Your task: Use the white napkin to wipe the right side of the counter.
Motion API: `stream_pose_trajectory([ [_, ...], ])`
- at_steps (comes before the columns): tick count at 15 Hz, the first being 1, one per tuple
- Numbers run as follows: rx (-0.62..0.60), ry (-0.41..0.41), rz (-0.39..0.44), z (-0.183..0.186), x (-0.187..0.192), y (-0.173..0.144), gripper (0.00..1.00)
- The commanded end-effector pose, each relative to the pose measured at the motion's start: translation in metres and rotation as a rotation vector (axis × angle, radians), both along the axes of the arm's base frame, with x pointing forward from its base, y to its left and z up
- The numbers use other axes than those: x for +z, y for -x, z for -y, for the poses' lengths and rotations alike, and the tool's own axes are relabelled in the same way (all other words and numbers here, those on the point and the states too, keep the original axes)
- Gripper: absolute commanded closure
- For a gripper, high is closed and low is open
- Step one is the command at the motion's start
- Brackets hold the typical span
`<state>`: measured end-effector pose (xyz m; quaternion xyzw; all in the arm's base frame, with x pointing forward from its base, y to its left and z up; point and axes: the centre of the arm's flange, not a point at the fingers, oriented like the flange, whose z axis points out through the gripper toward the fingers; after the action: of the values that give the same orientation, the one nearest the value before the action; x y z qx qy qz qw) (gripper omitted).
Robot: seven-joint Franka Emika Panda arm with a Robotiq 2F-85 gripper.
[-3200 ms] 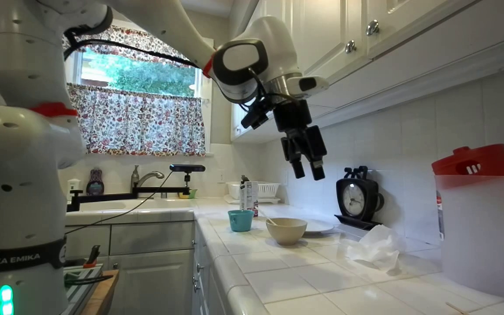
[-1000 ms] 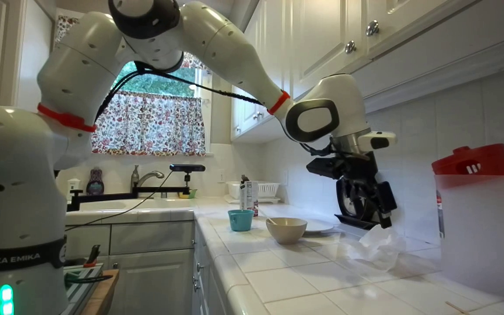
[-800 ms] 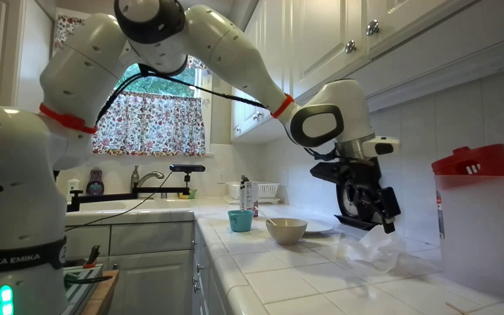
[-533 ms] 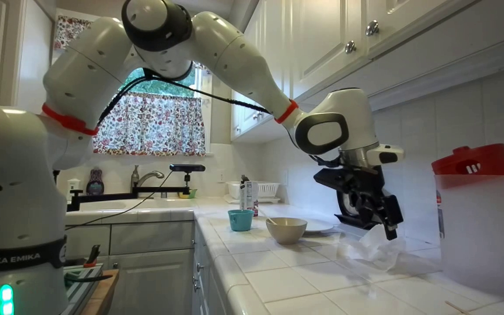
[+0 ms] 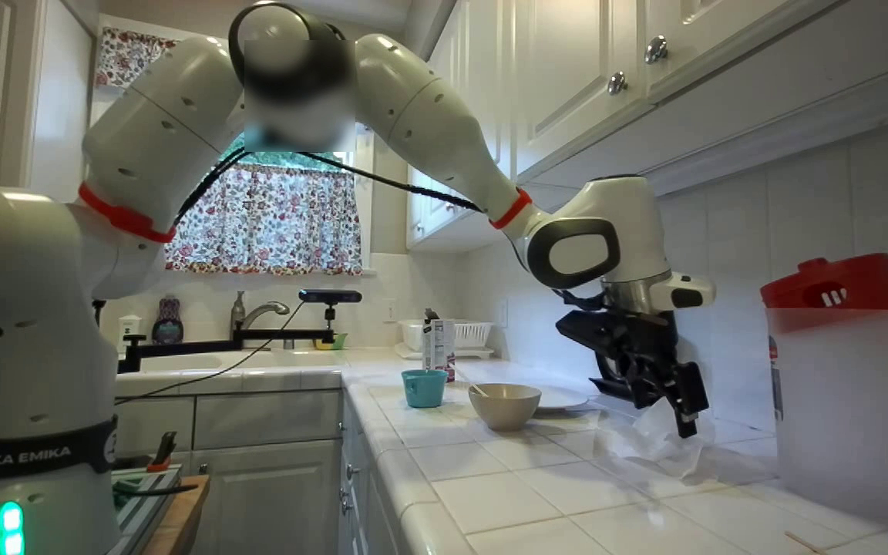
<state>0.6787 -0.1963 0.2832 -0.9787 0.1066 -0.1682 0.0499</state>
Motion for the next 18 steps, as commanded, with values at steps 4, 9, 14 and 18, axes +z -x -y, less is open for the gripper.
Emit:
stream_pose_trajectory([
  [4,0.029,-0.027,-0.016,0.004,-0.013,-0.014,0.16],
  [9,0.035,-0.022,-0.017,0.004,-0.017,-0.015,0.63],
  [14,0.056,-0.021,-0.023,0.003,-0.021,-0.014,0.99],
  [18,0.158,-0.005,-0.070,-0.007,-0.029,-0.010,1.00],
])
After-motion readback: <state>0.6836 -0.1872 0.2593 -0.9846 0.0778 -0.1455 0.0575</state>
